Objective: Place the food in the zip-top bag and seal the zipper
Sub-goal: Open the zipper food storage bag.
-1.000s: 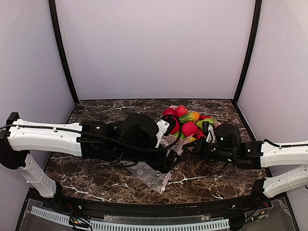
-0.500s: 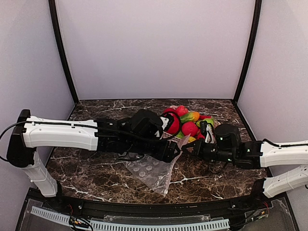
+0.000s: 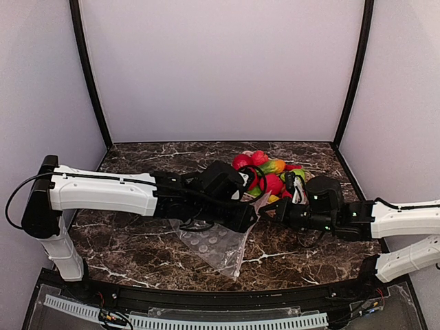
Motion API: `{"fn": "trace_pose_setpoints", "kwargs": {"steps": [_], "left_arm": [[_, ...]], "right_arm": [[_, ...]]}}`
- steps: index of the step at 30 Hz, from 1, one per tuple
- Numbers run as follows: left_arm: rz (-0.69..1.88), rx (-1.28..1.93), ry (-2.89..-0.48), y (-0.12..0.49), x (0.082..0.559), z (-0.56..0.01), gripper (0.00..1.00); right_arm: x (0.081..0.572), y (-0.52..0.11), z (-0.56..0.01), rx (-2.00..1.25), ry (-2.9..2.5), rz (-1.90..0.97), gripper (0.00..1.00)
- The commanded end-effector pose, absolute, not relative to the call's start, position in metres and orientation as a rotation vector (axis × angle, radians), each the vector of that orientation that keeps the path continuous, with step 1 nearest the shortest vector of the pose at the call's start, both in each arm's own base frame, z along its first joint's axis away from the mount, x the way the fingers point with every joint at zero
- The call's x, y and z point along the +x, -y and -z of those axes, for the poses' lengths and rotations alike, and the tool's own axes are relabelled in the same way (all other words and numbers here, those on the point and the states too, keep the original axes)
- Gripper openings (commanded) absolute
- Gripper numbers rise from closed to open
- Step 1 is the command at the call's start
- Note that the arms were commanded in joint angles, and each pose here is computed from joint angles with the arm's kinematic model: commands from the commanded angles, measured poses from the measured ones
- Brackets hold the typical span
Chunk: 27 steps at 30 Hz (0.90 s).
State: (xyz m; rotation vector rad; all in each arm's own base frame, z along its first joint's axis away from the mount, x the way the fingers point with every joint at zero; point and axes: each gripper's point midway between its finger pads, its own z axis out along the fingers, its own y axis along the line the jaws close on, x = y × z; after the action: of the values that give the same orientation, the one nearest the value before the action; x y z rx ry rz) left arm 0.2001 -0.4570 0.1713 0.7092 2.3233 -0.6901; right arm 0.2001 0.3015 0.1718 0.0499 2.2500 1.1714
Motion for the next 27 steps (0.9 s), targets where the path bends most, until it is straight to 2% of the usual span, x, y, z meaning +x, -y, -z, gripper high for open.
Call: {"fn": "trace_pose_setpoints", "kwargs": {"steps": [1, 14, 17, 20, 27], "left_arm": [[0.651, 0.694, -2.318, 0.453, 0.206, -0.176, 0.51], [0.593, 0.711, -2.352, 0.452, 0.207, -0.159, 0.36], [0.567, 0.708, -2.369, 0.446, 0.206, -0.156, 0.15], [0.526, 0.699, -2.367, 0.436, 0.208, -0.160, 0.03], [0.373, 0.655, -2.291, 0.401, 0.220, -0.195, 0.01]], "right_arm": [[0.199, -0.304, -0.182, 0.037, -2.221, -1.190, 0.00], [0.199, -0.301, -0.178, 0.041, -2.226, -1.175, 0.00], [0.200, -0.297, -0.174, 0.051, -2.242, -1.143, 0.00], [0.201, -0.293, -0.168, 0.052, -2.261, -1.097, 0.00], [0.205, -0.282, -0.149, 0.031, -2.333, -0.929, 0.00]]}}
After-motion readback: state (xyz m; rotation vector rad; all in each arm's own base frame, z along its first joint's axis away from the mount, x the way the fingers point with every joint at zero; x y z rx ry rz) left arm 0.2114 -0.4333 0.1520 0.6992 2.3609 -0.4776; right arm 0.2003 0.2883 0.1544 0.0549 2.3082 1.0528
